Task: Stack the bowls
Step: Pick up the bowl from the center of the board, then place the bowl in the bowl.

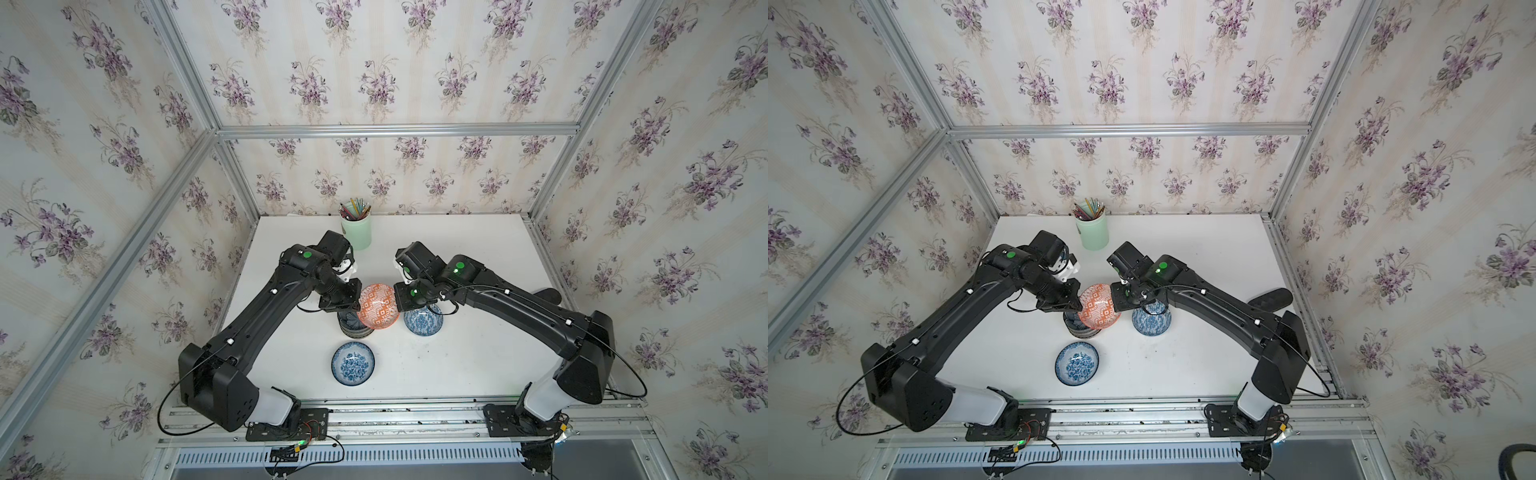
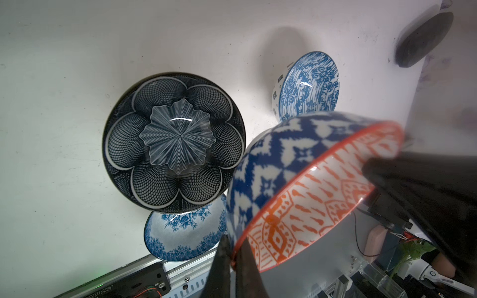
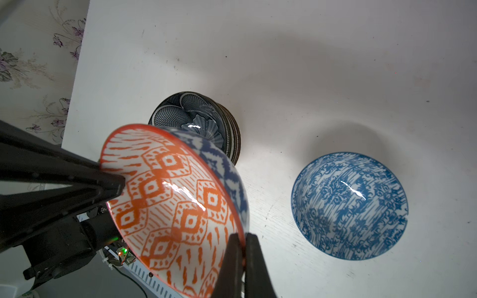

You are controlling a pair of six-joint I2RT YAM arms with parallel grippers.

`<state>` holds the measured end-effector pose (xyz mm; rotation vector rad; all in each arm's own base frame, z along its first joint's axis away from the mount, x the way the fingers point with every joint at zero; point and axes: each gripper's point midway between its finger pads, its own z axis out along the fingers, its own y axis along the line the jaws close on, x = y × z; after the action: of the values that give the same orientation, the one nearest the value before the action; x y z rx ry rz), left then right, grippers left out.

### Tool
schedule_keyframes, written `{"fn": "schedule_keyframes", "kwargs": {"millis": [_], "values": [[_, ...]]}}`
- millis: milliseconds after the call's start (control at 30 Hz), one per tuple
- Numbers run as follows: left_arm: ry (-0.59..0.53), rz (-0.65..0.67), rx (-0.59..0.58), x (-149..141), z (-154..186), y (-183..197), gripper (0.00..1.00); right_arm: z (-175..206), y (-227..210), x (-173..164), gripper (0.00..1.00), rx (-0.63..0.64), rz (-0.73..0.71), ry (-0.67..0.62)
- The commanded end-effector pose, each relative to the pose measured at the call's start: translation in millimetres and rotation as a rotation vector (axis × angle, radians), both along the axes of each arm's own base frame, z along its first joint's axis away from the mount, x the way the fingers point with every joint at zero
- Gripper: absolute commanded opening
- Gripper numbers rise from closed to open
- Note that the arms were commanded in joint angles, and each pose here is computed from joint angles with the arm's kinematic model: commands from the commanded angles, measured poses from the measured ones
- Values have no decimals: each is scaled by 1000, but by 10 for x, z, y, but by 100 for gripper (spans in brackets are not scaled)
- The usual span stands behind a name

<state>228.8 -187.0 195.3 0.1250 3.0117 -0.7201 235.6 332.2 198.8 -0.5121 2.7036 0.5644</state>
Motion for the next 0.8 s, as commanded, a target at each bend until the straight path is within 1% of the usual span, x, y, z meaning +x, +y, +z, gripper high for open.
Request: {"fn": "schedule_keyframes", "kwargs": {"millis": [0, 100, 133, 300, 367, 433, 467, 567, 633, 767], "values": [[-51, -7, -54, 81, 74, -86, 0, 0, -13, -57, 0, -17, 26, 19], [-49, -3, -57, 88, 60, -92, 0, 26, -1, -50, 0, -20, 30, 19], [-72, -4, -69, 64, 134, -86, 0, 34, 7, -48, 0, -19, 33, 20], [-83, -1, -78, 66, 167, -88, 0, 78, -2, -28, 0, -25, 40, 18], [-96, 3, -80, 70, 197, -83, 10, 89, -33, -5, 0, -29, 36, 21], [-118, 6, -91, 72, 263, -82, 27, 100, -74, 14, 0, -28, 32, 28], [-127, 9, -92, 74, 287, -77, 33, 107, -93, 24, 0, -24, 29, 32], [-157, 13, -98, 74, 368, -58, 47, 123, -142, 54, 0, -16, 21, 43], [-172, 15, -105, 66, 417, -53, 51, 129, -177, 77, 0, -10, 15, 51], [-219, 31, -95, 46, 508, 15, 52, 102, -281, 135, 0, -4, -3, 77]]}}
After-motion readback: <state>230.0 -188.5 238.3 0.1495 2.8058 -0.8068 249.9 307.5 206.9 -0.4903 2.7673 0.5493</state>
